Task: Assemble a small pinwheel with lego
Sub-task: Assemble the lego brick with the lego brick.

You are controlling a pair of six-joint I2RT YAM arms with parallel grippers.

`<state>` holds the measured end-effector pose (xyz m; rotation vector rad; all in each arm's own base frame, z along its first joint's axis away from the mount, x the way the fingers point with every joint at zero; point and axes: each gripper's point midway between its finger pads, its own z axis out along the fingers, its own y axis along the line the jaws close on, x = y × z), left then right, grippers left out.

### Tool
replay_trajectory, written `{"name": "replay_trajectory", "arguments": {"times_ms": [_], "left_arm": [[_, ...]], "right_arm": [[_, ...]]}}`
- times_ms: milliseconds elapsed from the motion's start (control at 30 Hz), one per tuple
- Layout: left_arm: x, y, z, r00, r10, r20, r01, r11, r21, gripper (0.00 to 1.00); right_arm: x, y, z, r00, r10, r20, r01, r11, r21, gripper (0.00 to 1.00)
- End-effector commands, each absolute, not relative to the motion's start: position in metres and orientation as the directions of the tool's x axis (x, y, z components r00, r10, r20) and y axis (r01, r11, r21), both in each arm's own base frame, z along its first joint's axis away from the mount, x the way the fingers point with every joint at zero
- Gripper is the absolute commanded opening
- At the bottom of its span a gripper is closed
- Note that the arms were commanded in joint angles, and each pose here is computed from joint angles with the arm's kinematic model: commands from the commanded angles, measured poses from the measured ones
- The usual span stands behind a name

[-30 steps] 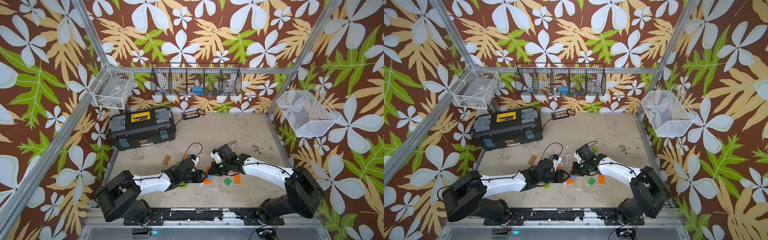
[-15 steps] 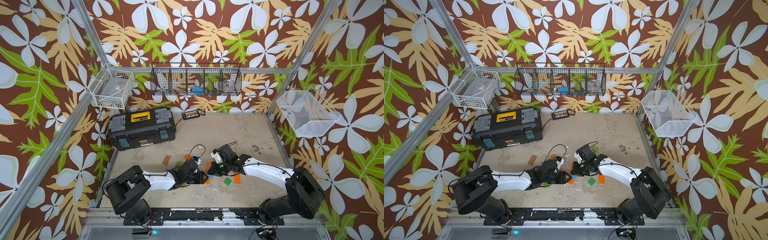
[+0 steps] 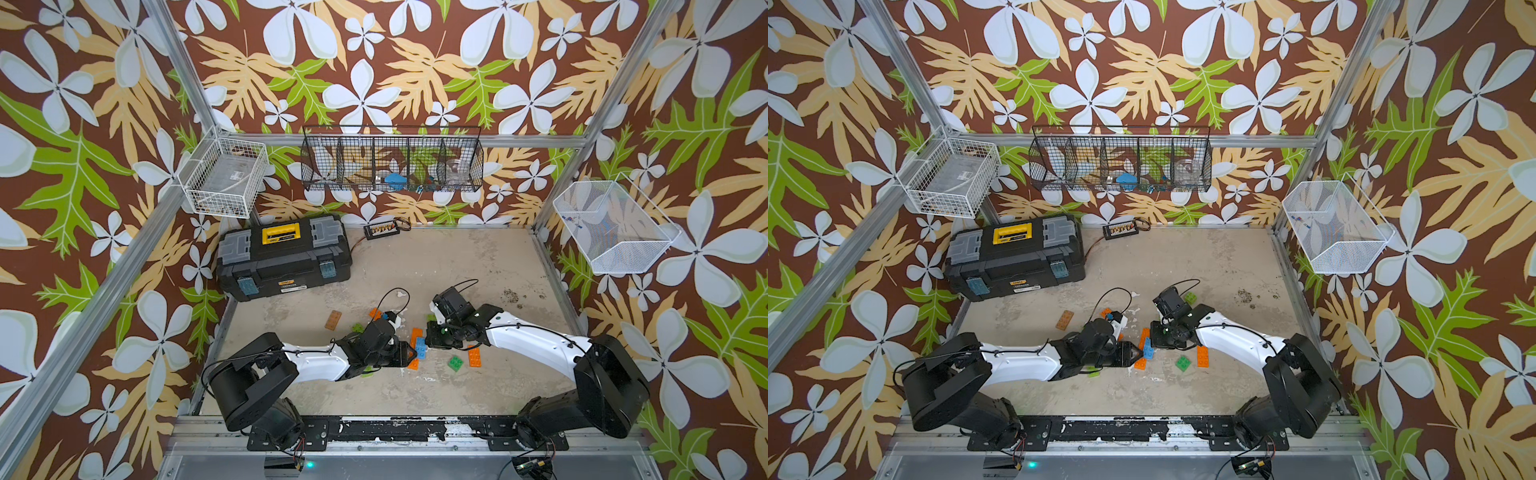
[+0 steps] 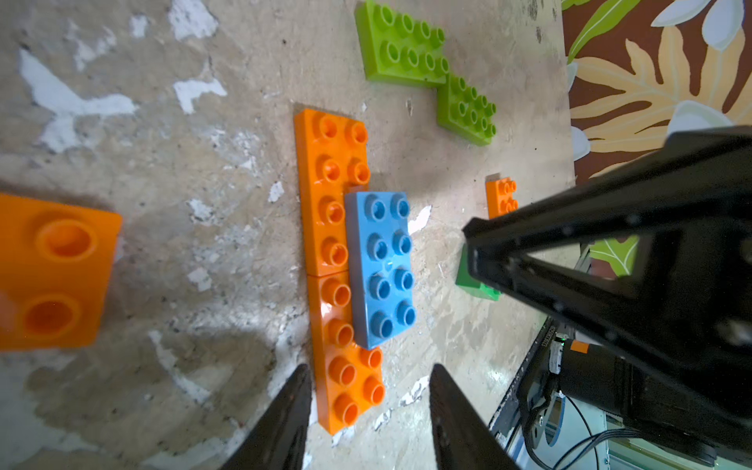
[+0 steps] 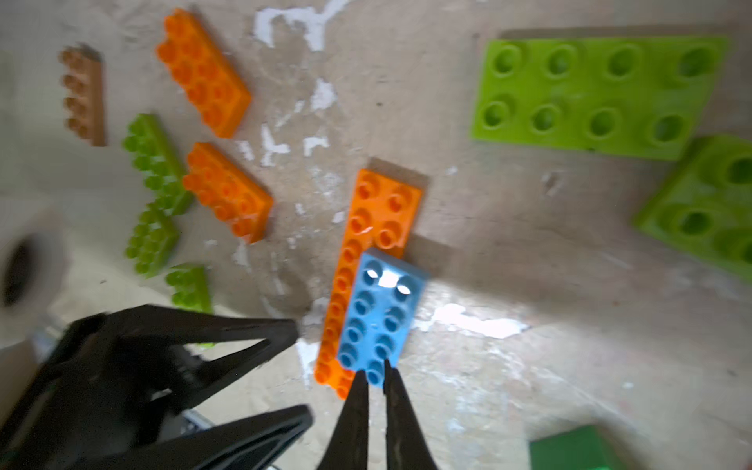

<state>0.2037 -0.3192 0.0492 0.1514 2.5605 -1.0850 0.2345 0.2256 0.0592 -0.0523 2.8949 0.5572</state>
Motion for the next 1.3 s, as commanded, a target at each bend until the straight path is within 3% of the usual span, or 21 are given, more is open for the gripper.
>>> {"name": "replay_trajectory", "arguments": {"times_ms": [0,200,667,967,1267], "left_arm": [[0.204,-0.325,0.054,-0.927,-0.025,-0.375,0.258,0.682,-0.684,0.45],[0.203,-0.328,0.049,-0.932,-0.02,-0.361,0.254,0.675,-0.693,0.44],[0.194,-0.337,0.046,-0.943,0.007,-0.332,0.259,0.643,-0.72,0.42],[0.195,-0.336,0.049,-0.942,-0.001,-0.337,0.256,0.646,-0.719,0.42],[0.208,-0.306,0.079,-0.885,-0.024,-0.464,0.293,0.745,-0.599,0.6]], "right_arm": [[0.237,0.196,0.047,-0.977,-0.015,-0.21,-0.058,0.978,0.2,0.12],[0.245,0.197,0.033,-0.979,-0.03,-0.201,-0.065,0.984,0.167,0.1],[0.258,0.242,0.03,-0.98,-0.081,-0.179,-0.136,0.939,0.317,0.1],[0.26,0.231,0.032,-0.977,-0.091,-0.194,-0.141,0.956,0.258,0.11],[0.261,0.171,0.053,-0.967,-0.021,-0.255,-0.052,0.992,0.114,0.25]]}}
